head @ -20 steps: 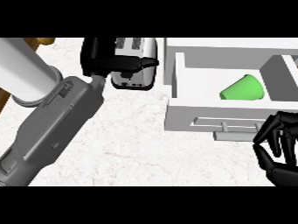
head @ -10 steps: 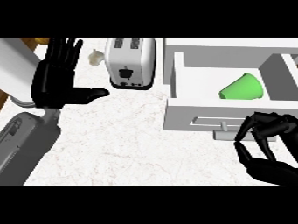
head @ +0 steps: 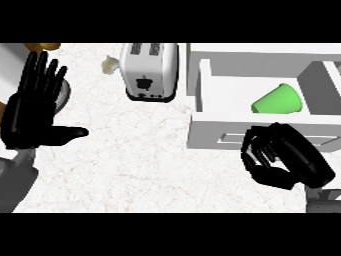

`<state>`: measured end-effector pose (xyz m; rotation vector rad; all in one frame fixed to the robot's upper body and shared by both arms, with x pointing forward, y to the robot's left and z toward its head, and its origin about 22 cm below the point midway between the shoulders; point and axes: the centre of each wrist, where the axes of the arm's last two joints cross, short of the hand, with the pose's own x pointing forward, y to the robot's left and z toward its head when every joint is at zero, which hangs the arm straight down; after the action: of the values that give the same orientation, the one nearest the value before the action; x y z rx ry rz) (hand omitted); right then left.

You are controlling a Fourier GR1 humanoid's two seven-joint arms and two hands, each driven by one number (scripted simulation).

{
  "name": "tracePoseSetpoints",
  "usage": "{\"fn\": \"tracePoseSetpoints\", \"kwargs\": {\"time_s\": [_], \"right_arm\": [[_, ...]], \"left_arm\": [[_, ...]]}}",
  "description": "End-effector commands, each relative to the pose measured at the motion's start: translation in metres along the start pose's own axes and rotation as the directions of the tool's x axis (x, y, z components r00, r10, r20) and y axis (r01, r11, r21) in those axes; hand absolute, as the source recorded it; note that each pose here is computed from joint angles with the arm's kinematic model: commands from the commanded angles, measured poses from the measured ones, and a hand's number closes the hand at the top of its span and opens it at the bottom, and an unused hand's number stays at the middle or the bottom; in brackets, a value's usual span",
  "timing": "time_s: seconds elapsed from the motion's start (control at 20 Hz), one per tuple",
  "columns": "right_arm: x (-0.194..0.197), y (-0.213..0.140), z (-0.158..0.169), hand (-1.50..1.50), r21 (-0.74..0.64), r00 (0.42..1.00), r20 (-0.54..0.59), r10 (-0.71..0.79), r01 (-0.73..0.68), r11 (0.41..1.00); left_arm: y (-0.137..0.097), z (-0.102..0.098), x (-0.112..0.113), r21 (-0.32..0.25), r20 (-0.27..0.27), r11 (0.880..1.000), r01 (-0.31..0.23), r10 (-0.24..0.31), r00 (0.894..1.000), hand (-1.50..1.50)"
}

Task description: Pick up the cup, place it into the drawer and close the drawer

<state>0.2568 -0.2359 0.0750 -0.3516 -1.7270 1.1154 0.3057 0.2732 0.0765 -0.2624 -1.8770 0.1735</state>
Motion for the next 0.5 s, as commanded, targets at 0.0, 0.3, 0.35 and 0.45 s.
{"fn": "tracePoseSetpoints", "kwargs": {"time_s": [0.0, 0.3, 0.35, 0.45], "right_arm": [[-0.016, 0.031, -0.016, 1.50, 0.011, 0.996, -0.005, 0.084, -0.084, 0.996], [-0.051, 0.028, -0.039, -1.50, 0.088, 0.989, -0.075, 0.129, -0.122, 0.989], [-0.044, 0.031, -0.060, -1.50, 0.110, 0.986, -0.082, 0.147, -0.138, 0.984], [-0.067, 0.060, -0.060, -1.50, 0.133, 0.985, -0.080, 0.152, -0.141, 0.981]], "left_arm": [[0.024, 0.028, 0.011, -0.001, 0.001, 1.000, 0.017, -0.017, 1.000, -1.50], [0.054, 0.034, 0.007, 0.017, -0.003, 1.000, -0.007, 0.007, 1.000, -1.50], [0.040, 0.029, 0.006, 0.010, 0.011, 1.000, -0.004, 0.003, 1.000, -1.50], [0.053, 0.030, 0.003, 0.011, 0.016, 1.000, 0.001, -0.001, 1.000, -1.50]]}}
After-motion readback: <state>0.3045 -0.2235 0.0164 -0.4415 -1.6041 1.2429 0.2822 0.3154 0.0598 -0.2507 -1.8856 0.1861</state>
